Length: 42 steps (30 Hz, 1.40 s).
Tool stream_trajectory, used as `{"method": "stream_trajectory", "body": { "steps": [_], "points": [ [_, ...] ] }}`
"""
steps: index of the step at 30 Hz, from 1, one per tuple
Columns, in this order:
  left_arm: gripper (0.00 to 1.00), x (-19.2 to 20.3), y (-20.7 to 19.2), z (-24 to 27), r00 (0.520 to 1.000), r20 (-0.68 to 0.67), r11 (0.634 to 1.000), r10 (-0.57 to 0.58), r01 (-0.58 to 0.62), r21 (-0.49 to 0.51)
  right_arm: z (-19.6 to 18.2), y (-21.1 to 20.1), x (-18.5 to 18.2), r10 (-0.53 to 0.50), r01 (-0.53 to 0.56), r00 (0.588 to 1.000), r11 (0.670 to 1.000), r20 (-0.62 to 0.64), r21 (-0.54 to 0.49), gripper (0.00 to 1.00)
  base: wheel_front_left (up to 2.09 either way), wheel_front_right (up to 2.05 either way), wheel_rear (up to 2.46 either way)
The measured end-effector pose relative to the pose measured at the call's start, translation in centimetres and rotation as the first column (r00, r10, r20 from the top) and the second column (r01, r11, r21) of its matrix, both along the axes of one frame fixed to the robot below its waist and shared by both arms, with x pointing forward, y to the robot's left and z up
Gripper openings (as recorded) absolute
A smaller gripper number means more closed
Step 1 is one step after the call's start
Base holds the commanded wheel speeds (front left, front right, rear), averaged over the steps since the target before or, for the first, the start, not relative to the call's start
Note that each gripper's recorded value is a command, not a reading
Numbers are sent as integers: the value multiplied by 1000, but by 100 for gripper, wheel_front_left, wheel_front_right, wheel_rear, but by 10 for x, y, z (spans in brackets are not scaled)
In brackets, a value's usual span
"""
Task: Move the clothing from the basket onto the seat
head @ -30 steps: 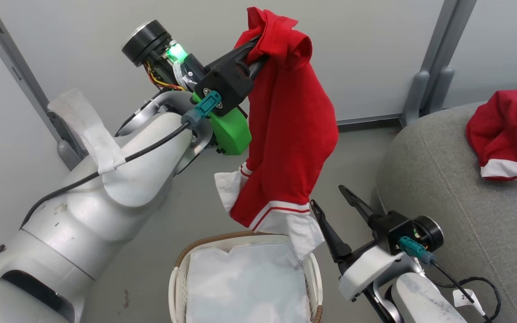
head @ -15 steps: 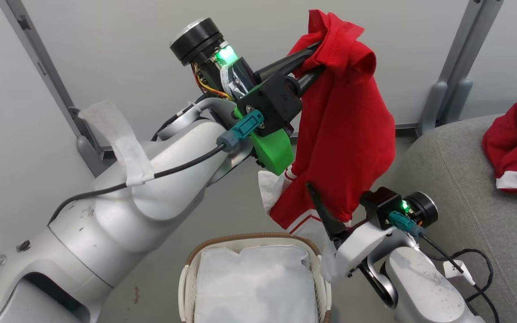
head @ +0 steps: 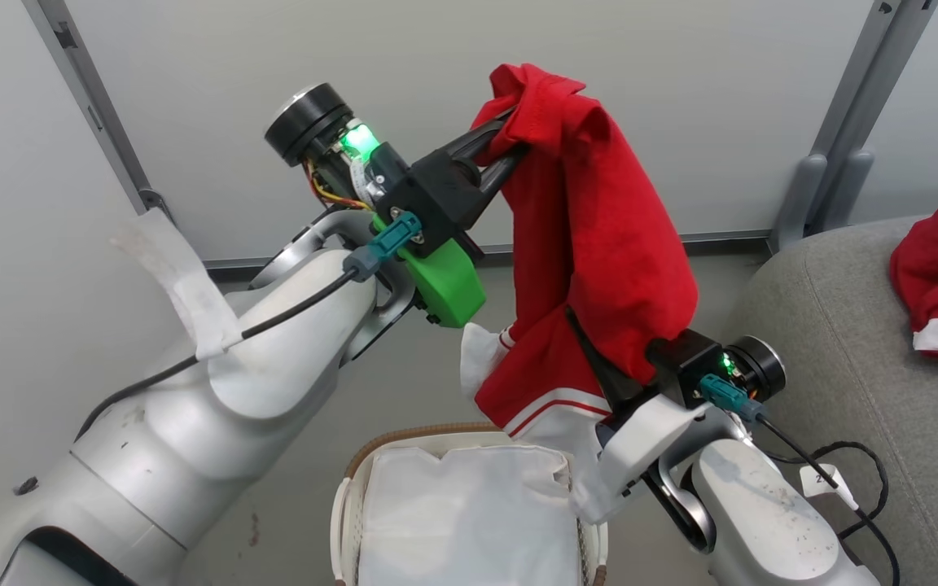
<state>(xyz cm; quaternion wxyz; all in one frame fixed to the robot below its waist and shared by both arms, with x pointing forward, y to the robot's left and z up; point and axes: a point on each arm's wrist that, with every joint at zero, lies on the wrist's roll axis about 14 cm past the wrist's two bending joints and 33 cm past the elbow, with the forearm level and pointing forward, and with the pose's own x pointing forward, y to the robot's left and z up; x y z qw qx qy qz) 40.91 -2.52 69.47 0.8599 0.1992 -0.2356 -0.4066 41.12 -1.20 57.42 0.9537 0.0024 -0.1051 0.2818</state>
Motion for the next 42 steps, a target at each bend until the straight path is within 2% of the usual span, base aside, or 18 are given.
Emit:
{"method": "stream_trajectory", "body": {
  "steps": [3,4,5,6,10,14,25,37,42],
  "points": [
    [0,7,11,-7,998,-54,998,33,-36,-44,1,-2,-2,-3,3,1000,1000,-1,18,0,0,0,0],
    [29,10,15,-10,996,-82,996,43,-49,-71,3,-3,-2,-7,7,1000,1000,4,25,0,0,0,0],
    [69,11,17,-14,994,-98,995,51,-59,-78,5,-4,-1,-11,11,1000,999,7,33,0,0,0,0],
    [100,14,21,-21,991,-115,994,65,-74,-75,7,-6,-2,-15,14,1000,999,10,42,0,0,0,0],
    [100,22,39,-49,974,-192,988,123,-138,-65,6,-11,-5,-30,29,1000,998,6,57,0,0,0,0],
    [100,22,49,-73,950,-273,978,151,-184,-100,12,-21,-3,-58,56,998,995,20,78,0,0,0,0],
    [100,-2,57,-144,844,-517,935,144,-287,-209,15,-42,-2,-122,118,992,989,36,92,0,0,0,0],
    [100,-33,53,-193,757,-643,909,120,-344,-235,0,-58,-3,-168,167,986,982,-1,89,0,0,0,0],
    [100,-39,50,-200,743,-660,900,113,-358,-248,-3,-65,-4,-188,188,982,978,-8,85,0,0,0,0]
  ]
}}
